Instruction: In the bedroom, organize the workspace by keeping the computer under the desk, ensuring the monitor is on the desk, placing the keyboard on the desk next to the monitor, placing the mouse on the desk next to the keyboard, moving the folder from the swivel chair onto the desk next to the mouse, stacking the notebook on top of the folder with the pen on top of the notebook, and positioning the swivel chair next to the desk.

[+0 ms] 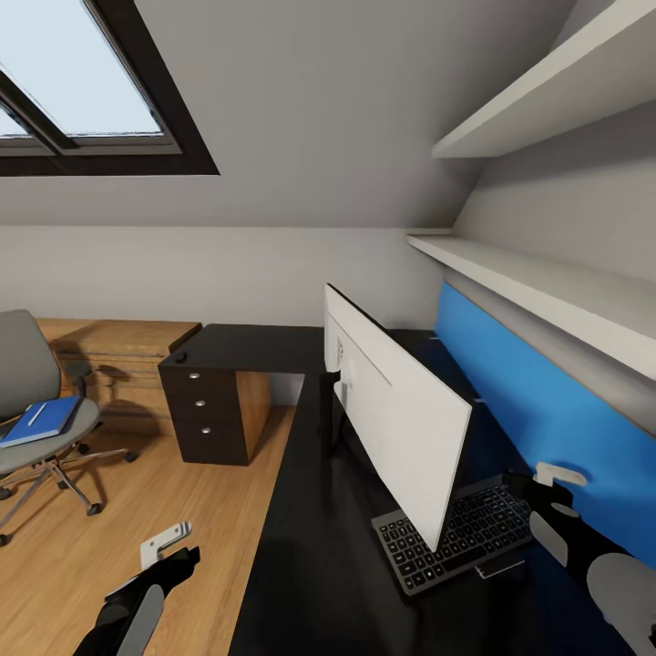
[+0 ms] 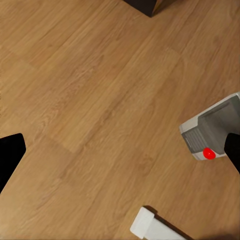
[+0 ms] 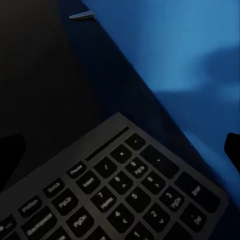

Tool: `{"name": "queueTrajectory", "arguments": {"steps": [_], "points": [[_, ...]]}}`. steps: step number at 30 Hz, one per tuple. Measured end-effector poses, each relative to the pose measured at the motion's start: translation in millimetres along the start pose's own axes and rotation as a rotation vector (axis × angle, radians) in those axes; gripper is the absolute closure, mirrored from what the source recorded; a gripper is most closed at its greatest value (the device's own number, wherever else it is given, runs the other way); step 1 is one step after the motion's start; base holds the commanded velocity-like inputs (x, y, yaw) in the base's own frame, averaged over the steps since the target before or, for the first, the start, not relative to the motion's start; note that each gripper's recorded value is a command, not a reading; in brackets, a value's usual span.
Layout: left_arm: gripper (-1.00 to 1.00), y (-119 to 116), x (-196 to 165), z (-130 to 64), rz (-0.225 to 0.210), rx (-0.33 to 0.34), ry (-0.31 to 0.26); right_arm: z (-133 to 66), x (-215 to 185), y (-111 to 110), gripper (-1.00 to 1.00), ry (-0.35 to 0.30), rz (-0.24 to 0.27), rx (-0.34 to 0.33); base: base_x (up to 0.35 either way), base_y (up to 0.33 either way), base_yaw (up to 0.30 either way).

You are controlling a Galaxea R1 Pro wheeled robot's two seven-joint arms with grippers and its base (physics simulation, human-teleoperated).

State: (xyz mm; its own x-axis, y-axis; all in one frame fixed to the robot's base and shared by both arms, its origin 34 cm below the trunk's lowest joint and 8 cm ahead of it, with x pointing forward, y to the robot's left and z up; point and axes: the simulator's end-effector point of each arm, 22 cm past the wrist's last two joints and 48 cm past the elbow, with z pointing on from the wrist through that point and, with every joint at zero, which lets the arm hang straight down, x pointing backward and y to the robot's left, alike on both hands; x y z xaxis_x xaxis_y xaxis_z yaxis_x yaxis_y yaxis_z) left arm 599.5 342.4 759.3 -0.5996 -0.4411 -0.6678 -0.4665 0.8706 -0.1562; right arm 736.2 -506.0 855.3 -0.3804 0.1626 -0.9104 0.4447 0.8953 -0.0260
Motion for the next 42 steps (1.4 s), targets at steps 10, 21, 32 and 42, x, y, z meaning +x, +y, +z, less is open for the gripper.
{"name": "queueTrajectory", "arguments": {"steps": [10, 21, 32, 42], "points": [[-1.00, 0, 1, 0.2, 0.000, -0.002, 0.002, 0.0, -2, 2, -1.00, -0.005, 0.000, -0.008, 0.002, 0.000, 0.000], [-1.00, -1, 1, 0.3, -0.001, 0.004, 0.003, -0.5, -12, 14, -1.00, -0.029, -0.017, -0.037, 0.000, 0.000, 0.000], [-1.00, -1, 5, 1.0, 0.001, 0.004, 0.010, -2.7, -36, 27, -1.00, -0.114, -0.079, -0.072, 0.000, 0.000, 0.000], [-1.00, -1, 5, 1.1, 0.002, 0.005, 0.010, -3.6, -37, 34, -1.00, -0.125, -0.117, -0.103, 0.000, 0.000, 0.000]]}}
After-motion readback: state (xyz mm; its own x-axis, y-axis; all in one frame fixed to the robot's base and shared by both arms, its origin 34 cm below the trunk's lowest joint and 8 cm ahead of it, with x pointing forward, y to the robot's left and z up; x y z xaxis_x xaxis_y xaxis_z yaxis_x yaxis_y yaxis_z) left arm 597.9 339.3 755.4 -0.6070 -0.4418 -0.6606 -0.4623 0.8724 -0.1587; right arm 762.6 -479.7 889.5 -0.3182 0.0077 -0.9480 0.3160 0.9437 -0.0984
